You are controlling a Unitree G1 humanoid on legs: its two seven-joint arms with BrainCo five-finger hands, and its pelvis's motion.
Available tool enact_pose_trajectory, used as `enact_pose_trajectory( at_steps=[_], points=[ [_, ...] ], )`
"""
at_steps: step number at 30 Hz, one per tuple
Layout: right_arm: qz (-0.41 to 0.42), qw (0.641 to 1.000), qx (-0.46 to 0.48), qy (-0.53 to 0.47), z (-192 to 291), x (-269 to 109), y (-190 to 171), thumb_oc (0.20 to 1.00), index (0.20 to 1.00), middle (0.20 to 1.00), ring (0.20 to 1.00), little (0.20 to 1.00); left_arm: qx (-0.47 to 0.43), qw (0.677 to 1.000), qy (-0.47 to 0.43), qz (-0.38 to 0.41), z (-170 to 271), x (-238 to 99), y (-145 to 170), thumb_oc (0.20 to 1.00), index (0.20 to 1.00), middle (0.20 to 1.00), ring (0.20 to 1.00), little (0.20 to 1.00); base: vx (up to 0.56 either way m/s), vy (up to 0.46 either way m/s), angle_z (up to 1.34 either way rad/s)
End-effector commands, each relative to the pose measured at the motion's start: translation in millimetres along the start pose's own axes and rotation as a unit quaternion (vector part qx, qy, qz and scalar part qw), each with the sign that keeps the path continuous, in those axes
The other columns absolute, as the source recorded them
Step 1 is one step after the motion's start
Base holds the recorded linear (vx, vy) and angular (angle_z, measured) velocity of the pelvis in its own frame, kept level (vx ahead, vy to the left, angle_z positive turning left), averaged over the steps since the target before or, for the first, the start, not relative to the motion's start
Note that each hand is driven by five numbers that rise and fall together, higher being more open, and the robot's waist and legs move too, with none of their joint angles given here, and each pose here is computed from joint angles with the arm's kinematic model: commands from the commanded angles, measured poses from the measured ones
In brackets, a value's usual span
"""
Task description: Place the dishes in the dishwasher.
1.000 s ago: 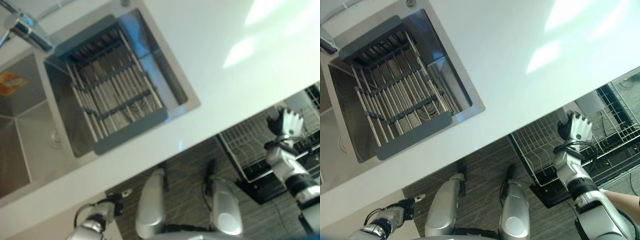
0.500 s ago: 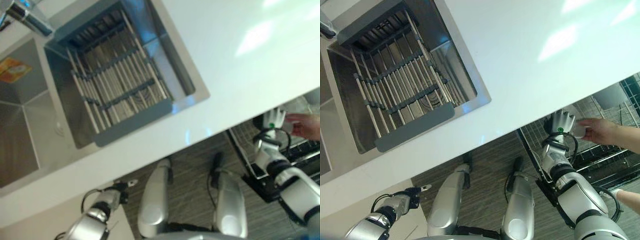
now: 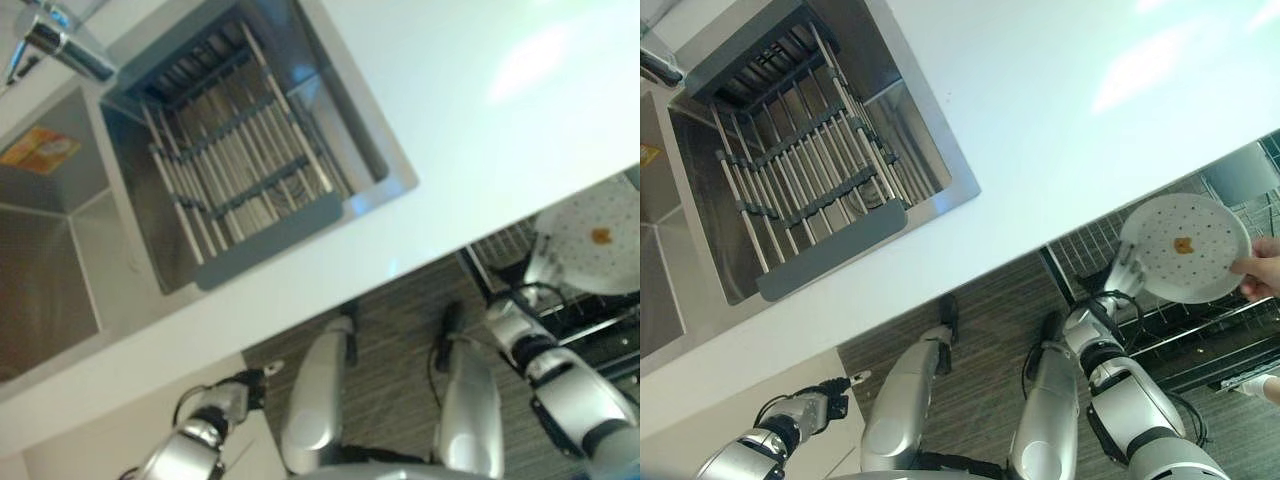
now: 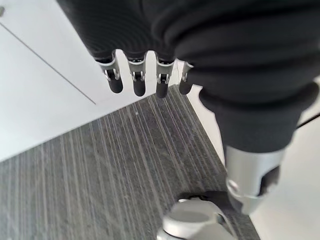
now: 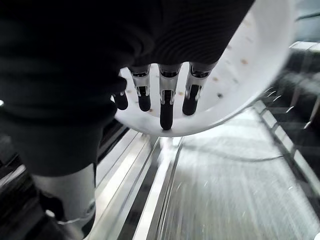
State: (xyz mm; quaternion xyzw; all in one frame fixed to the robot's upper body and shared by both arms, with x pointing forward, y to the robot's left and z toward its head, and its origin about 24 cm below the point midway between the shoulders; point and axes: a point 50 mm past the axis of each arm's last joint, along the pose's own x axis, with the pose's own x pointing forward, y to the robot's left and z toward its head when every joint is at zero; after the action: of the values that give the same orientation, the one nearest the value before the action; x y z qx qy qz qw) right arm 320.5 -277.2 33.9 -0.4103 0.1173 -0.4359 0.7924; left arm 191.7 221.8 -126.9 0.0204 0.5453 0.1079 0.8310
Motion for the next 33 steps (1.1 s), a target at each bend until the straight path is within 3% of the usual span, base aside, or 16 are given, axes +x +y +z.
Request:
enact_pose_trajectory(
  at_steps=[1, 7, 13, 22, 33],
  points=[
    [0.082, 0.971, 0.225, 0.009, 37.1, -36.7, 21.8, 1.000, 1.000, 1.000, 1.000, 1.000, -0.002, 0.999, 0.039, 0.023, -28.7, 0.9, 4.1, 1.000, 1.000, 1.000, 1.000, 1.000, 0.01, 0.059, -0.04],
    [0.066, 0.955, 0.284, -0.056, 50.2, -62.5, 7.3, 1.000, 1.000, 1.000, 1.000, 1.000, -0.027, 0.997, 0.057, 0.033, -48.4, -0.1, 5.5, 1.000, 1.000, 1.000, 1.000, 1.000, 0.01, 0.063, -0.10],
    [0.071, 0.947, 0.301, -0.085, 30.5, -73.7, -4.8, 1.000, 1.000, 1.000, 1.000, 1.000, -0.050, 0.995, 0.077, 0.047, -71.3, -1.1, 9.8, 1.000, 1.000, 1.000, 1.000, 1.000, 0.04, 0.007, -0.13],
    [0.132, 0.945, 0.280, -0.108, -4.3, -94.8, -12.3, 1.000, 1.000, 1.000, 1.000, 1.000, -0.045, 0.983, 0.168, 0.058, -147.7, -15.2, 6.4, 1.000, 1.000, 1.000, 1.000, 1.000, 0.15, 0.182, -0.45],
    [0.182, 0.927, 0.308, -0.115, 2.1, -116.4, -8.2, 1.000, 1.000, 1.000, 1.000, 1.000, -0.037, 0.972, 0.210, 0.095, -162.6, -20.3, 22.3, 1.000, 1.000, 1.000, 1.000, 1.000, 0.03, 0.027, -0.29]
  ],
)
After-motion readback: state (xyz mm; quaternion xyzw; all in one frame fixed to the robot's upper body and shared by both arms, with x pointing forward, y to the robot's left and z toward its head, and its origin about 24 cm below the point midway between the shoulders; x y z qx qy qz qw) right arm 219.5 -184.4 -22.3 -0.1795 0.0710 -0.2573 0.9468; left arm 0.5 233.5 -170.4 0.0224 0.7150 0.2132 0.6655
